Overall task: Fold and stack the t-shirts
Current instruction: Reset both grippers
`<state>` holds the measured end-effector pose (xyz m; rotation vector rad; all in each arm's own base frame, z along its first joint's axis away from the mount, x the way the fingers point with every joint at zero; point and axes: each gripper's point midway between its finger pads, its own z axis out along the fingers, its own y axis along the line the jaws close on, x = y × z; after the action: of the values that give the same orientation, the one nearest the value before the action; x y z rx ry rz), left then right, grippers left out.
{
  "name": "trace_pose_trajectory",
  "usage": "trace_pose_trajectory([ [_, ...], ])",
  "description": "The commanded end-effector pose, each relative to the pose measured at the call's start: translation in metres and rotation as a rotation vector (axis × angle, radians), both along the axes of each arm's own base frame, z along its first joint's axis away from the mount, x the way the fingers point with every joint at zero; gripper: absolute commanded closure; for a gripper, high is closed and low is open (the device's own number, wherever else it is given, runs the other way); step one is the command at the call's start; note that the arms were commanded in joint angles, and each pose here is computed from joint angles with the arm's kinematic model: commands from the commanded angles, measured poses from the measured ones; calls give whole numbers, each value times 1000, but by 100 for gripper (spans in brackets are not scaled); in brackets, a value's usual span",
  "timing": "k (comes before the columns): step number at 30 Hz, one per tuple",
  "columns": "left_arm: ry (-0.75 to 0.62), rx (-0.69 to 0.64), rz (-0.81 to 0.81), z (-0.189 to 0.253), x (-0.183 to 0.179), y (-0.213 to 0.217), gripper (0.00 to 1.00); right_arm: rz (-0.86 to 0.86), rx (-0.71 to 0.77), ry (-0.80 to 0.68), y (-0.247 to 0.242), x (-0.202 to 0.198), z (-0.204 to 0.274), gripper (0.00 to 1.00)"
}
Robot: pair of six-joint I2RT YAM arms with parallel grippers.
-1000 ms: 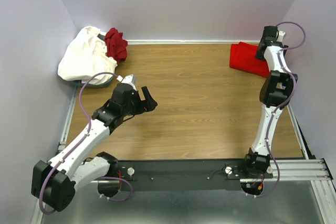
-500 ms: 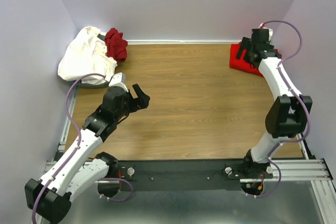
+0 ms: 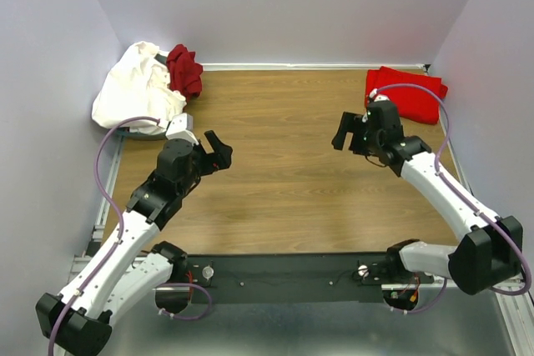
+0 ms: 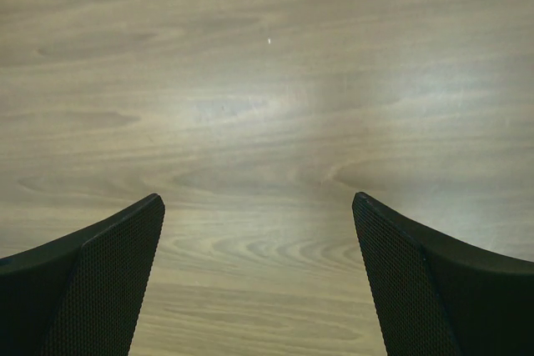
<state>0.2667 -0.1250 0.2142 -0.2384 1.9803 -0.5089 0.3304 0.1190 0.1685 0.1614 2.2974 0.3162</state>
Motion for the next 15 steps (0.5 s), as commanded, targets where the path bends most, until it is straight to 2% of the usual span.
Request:
trace_pose_trajectory([
  [1,-78,10,55,15,5,12,2,25,19,25,8,-20,-14,0],
  [15,-147,39,119,31,12,25,2,67,-30,25,3,-30,-24,0],
])
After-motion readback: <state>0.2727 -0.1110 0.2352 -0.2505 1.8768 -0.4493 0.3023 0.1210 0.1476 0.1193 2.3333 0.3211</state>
